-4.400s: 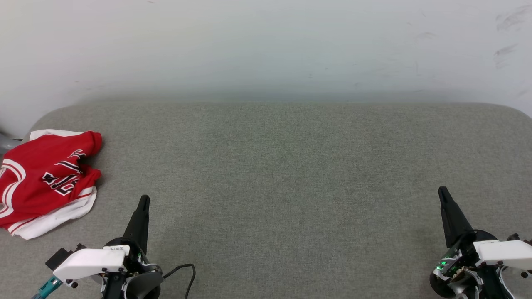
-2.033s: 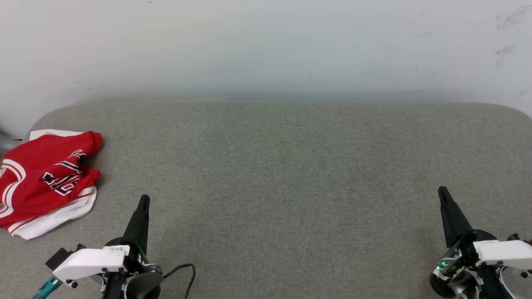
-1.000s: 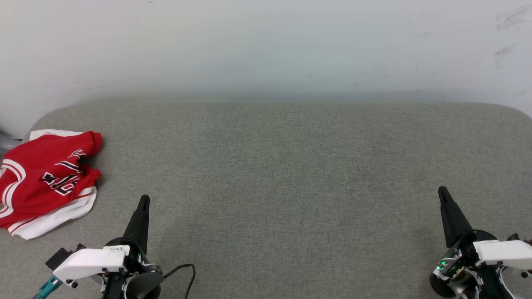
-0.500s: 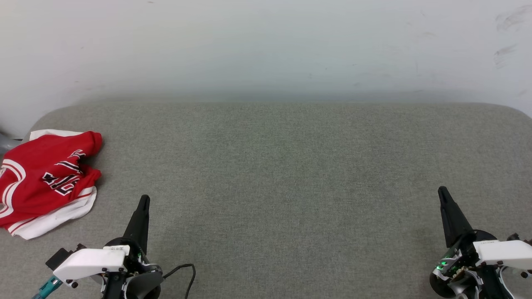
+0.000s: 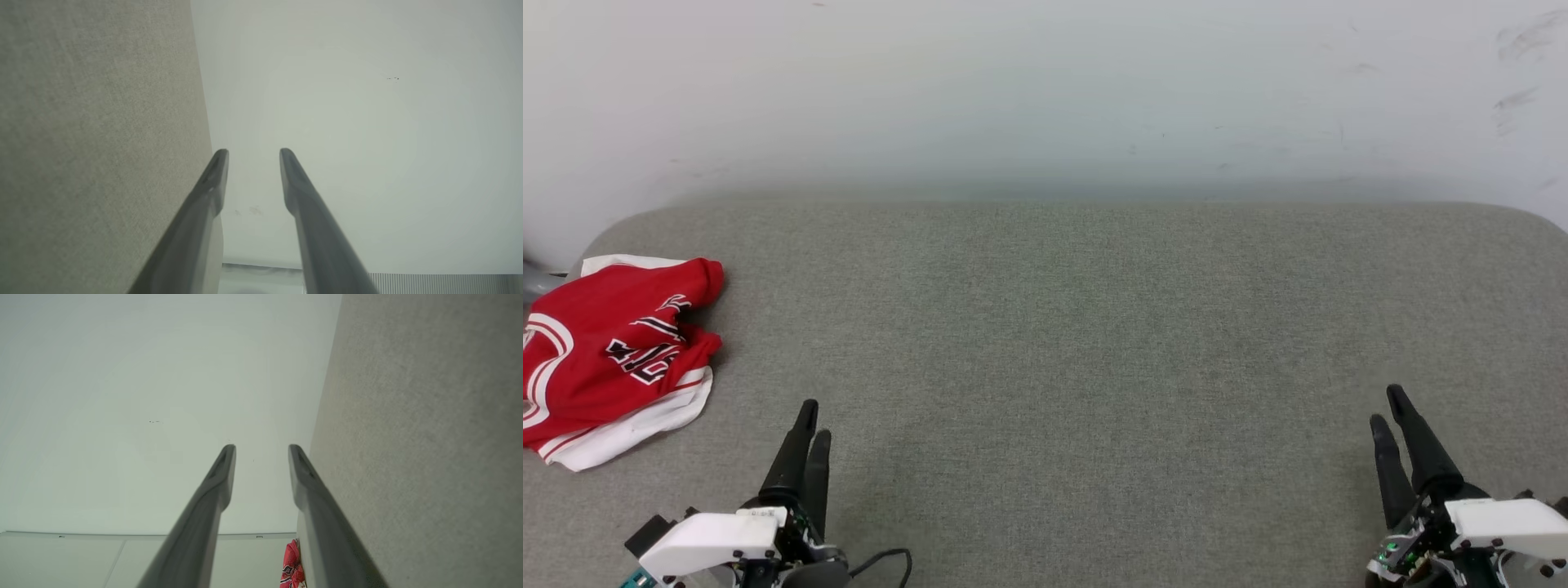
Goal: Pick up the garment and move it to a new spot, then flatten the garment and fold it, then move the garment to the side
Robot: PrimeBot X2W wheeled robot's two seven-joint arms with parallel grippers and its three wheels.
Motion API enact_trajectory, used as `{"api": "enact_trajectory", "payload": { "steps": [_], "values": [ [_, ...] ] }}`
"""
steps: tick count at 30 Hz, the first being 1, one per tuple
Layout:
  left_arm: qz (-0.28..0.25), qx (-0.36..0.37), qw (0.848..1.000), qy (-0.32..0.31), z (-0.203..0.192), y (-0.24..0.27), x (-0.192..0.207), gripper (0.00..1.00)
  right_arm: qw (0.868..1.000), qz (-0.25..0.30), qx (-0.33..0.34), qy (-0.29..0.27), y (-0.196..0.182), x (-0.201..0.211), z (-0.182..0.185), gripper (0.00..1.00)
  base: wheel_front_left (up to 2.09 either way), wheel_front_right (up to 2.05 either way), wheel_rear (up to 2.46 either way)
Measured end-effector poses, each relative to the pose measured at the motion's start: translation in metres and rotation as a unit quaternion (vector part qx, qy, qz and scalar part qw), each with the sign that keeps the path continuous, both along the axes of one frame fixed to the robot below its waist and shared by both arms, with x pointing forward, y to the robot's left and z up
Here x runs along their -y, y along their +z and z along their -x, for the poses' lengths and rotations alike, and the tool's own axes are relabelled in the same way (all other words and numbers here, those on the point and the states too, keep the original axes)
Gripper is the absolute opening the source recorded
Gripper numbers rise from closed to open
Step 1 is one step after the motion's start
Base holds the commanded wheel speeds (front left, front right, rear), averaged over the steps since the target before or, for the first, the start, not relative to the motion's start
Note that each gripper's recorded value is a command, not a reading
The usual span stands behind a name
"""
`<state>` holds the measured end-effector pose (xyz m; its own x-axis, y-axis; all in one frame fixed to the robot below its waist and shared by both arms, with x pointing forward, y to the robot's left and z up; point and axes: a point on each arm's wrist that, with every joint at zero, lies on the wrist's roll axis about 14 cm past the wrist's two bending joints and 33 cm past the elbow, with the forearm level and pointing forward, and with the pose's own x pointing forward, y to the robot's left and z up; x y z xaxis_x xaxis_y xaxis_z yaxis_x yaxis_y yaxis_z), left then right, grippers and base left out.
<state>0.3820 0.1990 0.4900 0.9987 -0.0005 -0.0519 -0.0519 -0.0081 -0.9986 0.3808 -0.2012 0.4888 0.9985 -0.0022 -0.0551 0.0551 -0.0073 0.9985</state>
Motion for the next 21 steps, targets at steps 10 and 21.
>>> {"api": "enact_trajectory", "payload": {
  "steps": [10,21],
  "values": [
    [-0.028,-0.015,0.999,0.015,0.006,-0.009,-0.004,1.0,0.999,0.034,-0.02,-0.015,-0.012,0.006,0.007,1.0,0.0,0.0,0.0],
    [-0.134,-0.01,0.991,0.025,0.002,0.005,-0.008,1.0,0.989,0.146,0.005,-0.025,0.008,0.011,0.003,1.0,0.0,0.0,0.0]
  ]
}}
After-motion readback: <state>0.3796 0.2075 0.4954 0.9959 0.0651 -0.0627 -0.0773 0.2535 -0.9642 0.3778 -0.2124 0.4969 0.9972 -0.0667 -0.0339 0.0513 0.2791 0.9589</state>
